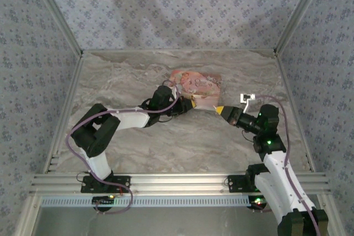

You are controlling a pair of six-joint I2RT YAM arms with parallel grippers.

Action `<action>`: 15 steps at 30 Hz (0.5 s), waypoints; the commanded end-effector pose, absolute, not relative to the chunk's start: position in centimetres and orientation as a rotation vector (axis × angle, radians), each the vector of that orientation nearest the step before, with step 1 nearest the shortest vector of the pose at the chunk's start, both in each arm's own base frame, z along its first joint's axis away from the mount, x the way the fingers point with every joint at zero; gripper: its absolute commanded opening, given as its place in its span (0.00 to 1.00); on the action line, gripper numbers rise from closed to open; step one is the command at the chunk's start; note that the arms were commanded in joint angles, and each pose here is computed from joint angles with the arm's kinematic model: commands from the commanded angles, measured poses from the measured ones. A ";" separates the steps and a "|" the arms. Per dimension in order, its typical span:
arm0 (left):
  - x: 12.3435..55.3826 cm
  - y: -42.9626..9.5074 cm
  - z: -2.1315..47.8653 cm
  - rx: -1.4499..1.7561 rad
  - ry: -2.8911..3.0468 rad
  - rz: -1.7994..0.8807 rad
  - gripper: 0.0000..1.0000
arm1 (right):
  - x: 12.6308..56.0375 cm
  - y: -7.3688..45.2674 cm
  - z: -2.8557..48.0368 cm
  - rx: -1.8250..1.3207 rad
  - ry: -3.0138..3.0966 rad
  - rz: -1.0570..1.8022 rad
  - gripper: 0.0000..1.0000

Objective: Unlock a padlock with a key

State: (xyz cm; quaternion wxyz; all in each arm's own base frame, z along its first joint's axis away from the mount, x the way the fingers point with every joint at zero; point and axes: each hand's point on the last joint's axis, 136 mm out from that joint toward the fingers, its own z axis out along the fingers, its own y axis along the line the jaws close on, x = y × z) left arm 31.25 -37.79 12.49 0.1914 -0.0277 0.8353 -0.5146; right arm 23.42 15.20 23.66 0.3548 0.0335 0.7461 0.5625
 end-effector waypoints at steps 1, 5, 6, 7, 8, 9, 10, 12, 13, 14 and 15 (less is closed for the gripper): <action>32.0 -38.1 16.9 -0.045 2.216 -1.528 0.10 | 23.3 15.2 26.3 0.049 1.862 1.469 0.00; 31.9 -38.1 16.8 -0.048 2.217 -1.528 0.10 | 23.6 15.1 26.0 0.081 1.859 1.477 0.00; 31.9 -38.1 16.9 -0.046 2.216 -1.530 0.10 | 23.7 15.1 25.8 0.093 1.857 1.481 0.00; 32.0 -38.1 16.9 -0.047 2.217 -1.529 0.10 | 23.8 15.1 25.7 0.107 1.851 1.489 0.00; 31.9 -38.1 17.0 -0.045 2.214 -1.531 0.10 | 23.9 15.0 25.4 0.125 1.848 1.495 0.00; 31.9 -38.1 17.1 -0.044 2.214 -1.533 0.10 | 24.1 14.9 25.3 0.143 1.843 1.497 0.00; 31.9 -38.2 17.1 -0.043 2.214 -1.534 0.10 | 24.3 14.8 24.9 0.164 1.843 1.499 0.00; 32.0 -38.2 17.4 -0.042 2.209 -1.537 0.10 | 24.5 14.7 24.1 0.202 1.850 1.494 0.00; 32.0 -38.2 17.4 -0.040 2.209 -1.537 0.10 | 24.7 14.6 23.6 0.227 1.859 1.488 0.00; 32.0 -38.2 17.5 -0.038 2.208 -1.537 0.10 | 24.9 14.4 22.9 0.257 1.868 1.483 0.00; 32.0 -38.2 17.6 -0.040 2.207 -1.536 0.10 | 25.0 14.4 22.2 0.283 1.877 1.479 0.00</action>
